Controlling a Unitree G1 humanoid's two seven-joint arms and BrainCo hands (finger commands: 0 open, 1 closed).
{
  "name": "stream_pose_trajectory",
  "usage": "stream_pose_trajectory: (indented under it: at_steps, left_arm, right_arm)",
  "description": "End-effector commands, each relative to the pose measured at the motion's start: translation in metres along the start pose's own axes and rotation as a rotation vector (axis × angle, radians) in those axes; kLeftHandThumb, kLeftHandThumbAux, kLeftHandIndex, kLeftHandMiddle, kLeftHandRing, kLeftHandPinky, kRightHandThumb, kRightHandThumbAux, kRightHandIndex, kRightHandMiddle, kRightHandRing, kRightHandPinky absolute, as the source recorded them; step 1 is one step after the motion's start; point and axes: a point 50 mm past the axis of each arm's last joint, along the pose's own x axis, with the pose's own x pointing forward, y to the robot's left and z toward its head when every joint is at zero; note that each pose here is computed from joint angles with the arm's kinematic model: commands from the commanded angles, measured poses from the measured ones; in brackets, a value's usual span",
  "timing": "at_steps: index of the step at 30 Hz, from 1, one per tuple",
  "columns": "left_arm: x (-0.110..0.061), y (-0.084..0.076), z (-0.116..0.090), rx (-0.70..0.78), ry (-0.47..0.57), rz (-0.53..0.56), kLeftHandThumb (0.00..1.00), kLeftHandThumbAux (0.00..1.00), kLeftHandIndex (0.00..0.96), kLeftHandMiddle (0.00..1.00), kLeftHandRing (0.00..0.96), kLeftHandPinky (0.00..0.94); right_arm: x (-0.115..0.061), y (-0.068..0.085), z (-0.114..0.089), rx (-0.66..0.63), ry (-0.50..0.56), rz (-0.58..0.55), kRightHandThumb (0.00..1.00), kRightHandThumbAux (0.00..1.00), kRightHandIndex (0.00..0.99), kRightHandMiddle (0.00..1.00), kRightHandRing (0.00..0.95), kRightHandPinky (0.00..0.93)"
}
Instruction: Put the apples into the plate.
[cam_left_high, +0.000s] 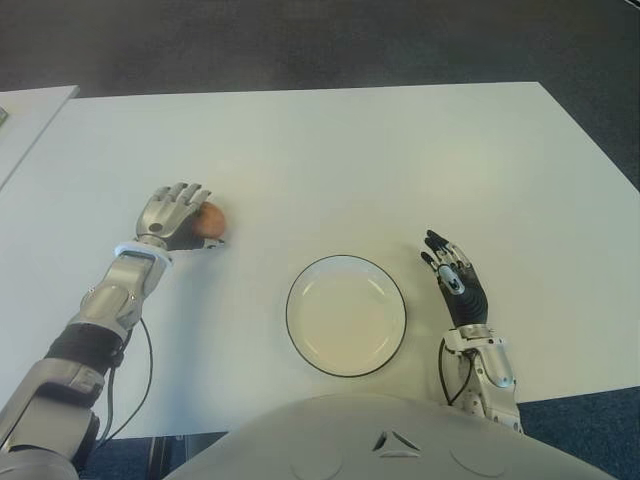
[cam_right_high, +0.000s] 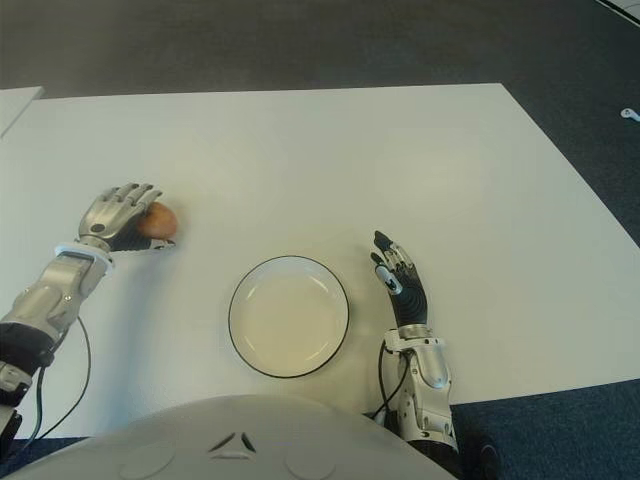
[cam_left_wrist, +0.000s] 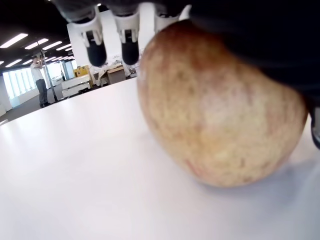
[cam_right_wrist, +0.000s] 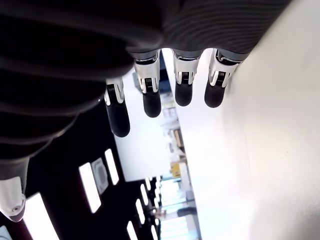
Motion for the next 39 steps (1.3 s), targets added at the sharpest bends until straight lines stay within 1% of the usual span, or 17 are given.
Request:
stream_pose_trajectory:
  at_steps: [1, 13, 25, 29, 31, 32, 33, 34, 35, 36, 37, 38, 39]
  left_arm:
    - [-0.008, -0.015, 0.002, 0.008, 0.003, -0.100, 0.303, 0.422, 0.003, 0.000, 0.000, 0.081]
    - [-0.009, -0.024, 0.002, 0.000, 0.014, -0.123, 0.324, 0.460, 0.000, 0.000, 0.000, 0.076]
    - [-0.012, -0.031, 0.007, -0.032, 0.012, -0.146, 0.294, 0.467, 0.000, 0.000, 0.003, 0.074]
    - [-0.012, -0.035, 0.010, -0.043, 0.015, -0.163, 0.293, 0.478, 0.005, 0.014, 0.022, 0.099]
    - [-0.011, -0.040, 0.010, -0.052, 0.026, -0.181, 0.304, 0.490, 0.037, 0.070, 0.072, 0.147]
    - [-0.008, -0.044, 0.008, -0.056, 0.037, -0.194, 0.347, 0.512, 0.123, 0.166, 0.158, 0.214]
    - [-0.007, -0.047, 0.008, -0.058, 0.044, -0.202, 0.376, 0.523, 0.166, 0.229, 0.221, 0.257]
    - [-0.005, -0.049, 0.007, -0.059, 0.047, -0.206, 0.419, 0.540, 0.228, 0.321, 0.314, 0.320]
    - [-0.004, -0.050, 0.007, -0.060, 0.052, -0.218, 0.447, 0.550, 0.268, 0.379, 0.373, 0.361]
    - [-0.004, -0.050, 0.006, -0.060, 0.054, -0.226, 0.523, 0.575, 0.291, 0.405, 0.406, 0.387]
    - [-0.003, -0.051, 0.006, -0.059, 0.055, -0.236, 0.634, 0.610, 0.325, 0.443, 0.452, 0.425]
    - [-0.003, -0.052, 0.006, -0.054, 0.050, -0.252, 0.706, 0.632, 0.350, 0.465, 0.489, 0.462]
    - [-0.003, -0.053, 0.006, -0.051, 0.045, -0.262, 0.733, 0.639, 0.364, 0.472, 0.521, 0.498]
  right_arm:
    - [-0.006, -0.005, -0.008, 0.005, 0.056, -0.024, 0.269, 0.521, 0.232, 0.136, 0.047, 0.011]
    - [-0.006, -0.009, -0.007, -0.008, 0.058, -0.011, 0.260, 0.516, 0.238, 0.147, 0.054, 0.024]
    - [-0.007, -0.012, -0.006, -0.018, 0.052, -0.011, 0.241, 0.517, 0.234, 0.148, 0.059, 0.028]
    - [-0.007, -0.012, -0.006, -0.019, 0.048, -0.014, 0.235, 0.517, 0.243, 0.152, 0.061, 0.031]
    - [-0.007, -0.013, -0.006, -0.015, 0.049, -0.017, 0.232, 0.520, 0.249, 0.154, 0.063, 0.028]
    - [-0.007, -0.013, -0.006, -0.012, 0.052, -0.019, 0.233, 0.523, 0.252, 0.153, 0.061, 0.023]
    - [-0.008, -0.014, -0.006, -0.011, 0.054, -0.021, 0.234, 0.525, 0.253, 0.152, 0.059, 0.019]
    - [-0.008, -0.014, -0.006, -0.010, 0.055, -0.022, 0.235, 0.527, 0.254, 0.150, 0.056, 0.013]
    - [-0.008, -0.014, -0.006, -0.009, 0.058, -0.023, 0.236, 0.528, 0.254, 0.149, 0.054, 0.010]
    - [-0.008, -0.015, -0.006, -0.009, 0.060, -0.025, 0.238, 0.528, 0.254, 0.146, 0.051, 0.007]
    - [-0.008, -0.015, -0.007, -0.009, 0.063, -0.026, 0.242, 0.529, 0.253, 0.141, 0.045, 0.005]
    - [-0.008, -0.015, -0.007, -0.006, 0.067, -0.032, 0.246, 0.528, 0.253, 0.136, 0.039, 0.003]
    - [-0.008, -0.016, -0.007, -0.004, 0.070, -0.037, 0.252, 0.527, 0.253, 0.131, 0.034, 0.002]
